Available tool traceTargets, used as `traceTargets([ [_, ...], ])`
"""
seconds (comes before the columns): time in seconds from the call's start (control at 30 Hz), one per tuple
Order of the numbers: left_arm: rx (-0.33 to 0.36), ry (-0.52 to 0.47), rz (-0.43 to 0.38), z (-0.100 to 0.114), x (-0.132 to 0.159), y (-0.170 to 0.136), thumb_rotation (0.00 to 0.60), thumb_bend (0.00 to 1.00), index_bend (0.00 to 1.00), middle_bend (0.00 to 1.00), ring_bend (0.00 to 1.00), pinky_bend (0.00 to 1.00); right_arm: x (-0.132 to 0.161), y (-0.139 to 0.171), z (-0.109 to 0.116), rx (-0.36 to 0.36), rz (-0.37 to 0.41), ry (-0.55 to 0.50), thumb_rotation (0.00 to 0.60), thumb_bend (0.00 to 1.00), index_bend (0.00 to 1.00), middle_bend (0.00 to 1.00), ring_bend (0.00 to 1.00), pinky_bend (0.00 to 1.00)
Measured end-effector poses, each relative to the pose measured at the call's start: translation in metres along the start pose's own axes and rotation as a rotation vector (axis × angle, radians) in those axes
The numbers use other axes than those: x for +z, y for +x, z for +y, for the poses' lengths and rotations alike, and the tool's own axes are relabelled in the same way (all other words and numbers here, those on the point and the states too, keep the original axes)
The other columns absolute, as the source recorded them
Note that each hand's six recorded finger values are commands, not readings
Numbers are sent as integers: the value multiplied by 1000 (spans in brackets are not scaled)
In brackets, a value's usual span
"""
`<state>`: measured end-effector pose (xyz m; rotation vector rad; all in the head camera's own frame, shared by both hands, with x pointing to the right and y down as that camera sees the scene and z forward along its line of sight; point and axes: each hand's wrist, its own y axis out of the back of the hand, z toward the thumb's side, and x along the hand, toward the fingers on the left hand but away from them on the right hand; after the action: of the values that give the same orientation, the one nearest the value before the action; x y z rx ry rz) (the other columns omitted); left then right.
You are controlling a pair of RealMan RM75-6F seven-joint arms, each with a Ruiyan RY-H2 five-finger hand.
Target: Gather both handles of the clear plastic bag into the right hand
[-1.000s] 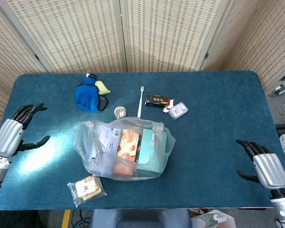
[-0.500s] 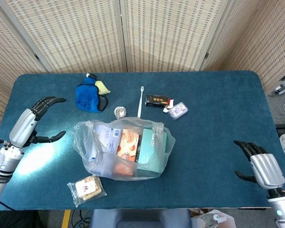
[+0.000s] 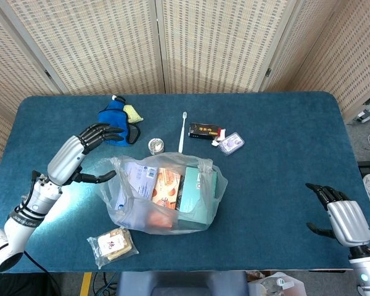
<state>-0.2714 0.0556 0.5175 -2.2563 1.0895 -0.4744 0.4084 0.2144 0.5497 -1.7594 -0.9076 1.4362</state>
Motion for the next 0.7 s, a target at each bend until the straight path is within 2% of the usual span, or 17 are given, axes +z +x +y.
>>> traceTargets([
  [0.2,14,-45,-25,-8,8,18,600,223,416,256,205,101,6,-3,-1,20,26,-30,600,129,163,243,203,329],
  [0.33,16,-58,-36,-12,13,27,600,222,493,305,238,101,16,-7,1,31,73,-59,600,125,163,242,203,330],
  [0.5,37,-79,-53,-16,20,38,600,222,540,330,260,101,31,-14,3,43,142,-125,600,112,163,240,203,330],
  [0.7,50,-90,-56,-21,26,43,600,223,595,360,287,101,55,-27,2,100,253,-202,600,96,67,165,137,302],
])
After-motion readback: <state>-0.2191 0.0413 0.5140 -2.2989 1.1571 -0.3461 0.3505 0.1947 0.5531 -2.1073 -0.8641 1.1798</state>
